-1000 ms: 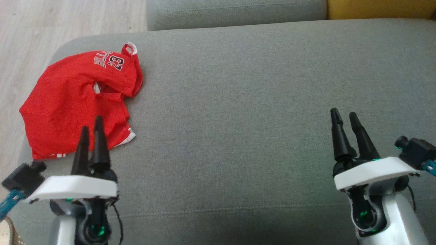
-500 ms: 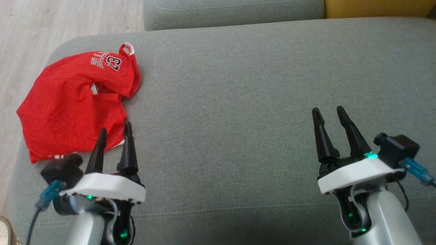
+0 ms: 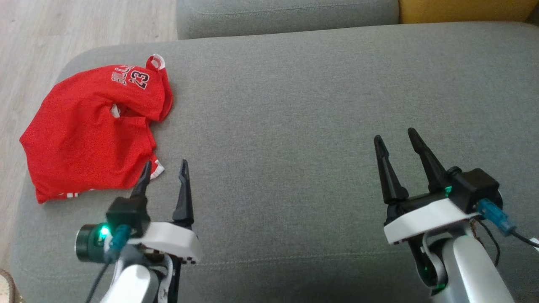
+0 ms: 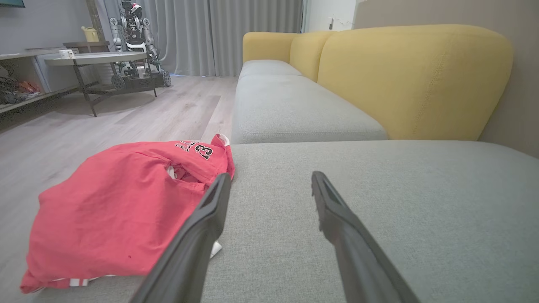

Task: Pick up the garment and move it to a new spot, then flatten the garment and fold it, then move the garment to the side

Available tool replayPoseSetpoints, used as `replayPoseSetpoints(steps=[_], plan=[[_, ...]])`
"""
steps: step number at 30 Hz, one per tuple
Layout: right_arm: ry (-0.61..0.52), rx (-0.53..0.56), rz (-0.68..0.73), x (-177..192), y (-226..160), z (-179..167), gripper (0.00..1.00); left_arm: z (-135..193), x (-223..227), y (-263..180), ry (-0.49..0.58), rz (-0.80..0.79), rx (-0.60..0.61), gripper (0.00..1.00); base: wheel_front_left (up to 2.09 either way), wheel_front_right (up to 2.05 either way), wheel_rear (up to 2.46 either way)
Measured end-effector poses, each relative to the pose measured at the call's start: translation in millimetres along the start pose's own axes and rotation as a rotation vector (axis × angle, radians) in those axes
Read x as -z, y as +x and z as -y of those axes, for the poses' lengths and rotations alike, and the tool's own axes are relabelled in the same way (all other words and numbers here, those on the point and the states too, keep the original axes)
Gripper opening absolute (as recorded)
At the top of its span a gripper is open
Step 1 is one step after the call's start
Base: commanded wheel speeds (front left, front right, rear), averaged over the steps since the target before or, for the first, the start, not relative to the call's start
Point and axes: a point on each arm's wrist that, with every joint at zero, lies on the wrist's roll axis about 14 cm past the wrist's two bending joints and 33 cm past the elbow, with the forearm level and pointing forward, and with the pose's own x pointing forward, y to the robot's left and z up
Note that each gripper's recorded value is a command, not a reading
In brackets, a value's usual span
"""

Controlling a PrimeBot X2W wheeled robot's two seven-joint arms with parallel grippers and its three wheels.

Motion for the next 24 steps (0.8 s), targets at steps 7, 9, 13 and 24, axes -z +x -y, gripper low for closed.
replayPoseSetpoints(steps=[7,9,13,24], plan=[[-0.054,-0.032,-0.002,4,0,-9,1.0,6,4,-3,0.133,0.02,0.021,1.0,0.0,0.0,0.0],[-0.076,-0.04,-0.009,6,-1,-11,1.0,8,6,-4,0.161,0.019,0.025,1.0,0.0,0.0,0.0],[-0.095,-0.046,-0.001,5,-1,-12,1.0,7,1,-3,0.161,0.047,0.005,1.0,0.0,0.0,0.0],[-0.046,-0.028,-0.024,19,-5,-8,1.0,10,-17,-3,0.101,0.115,0.008,1.0,0.0,0.0,0.0]])
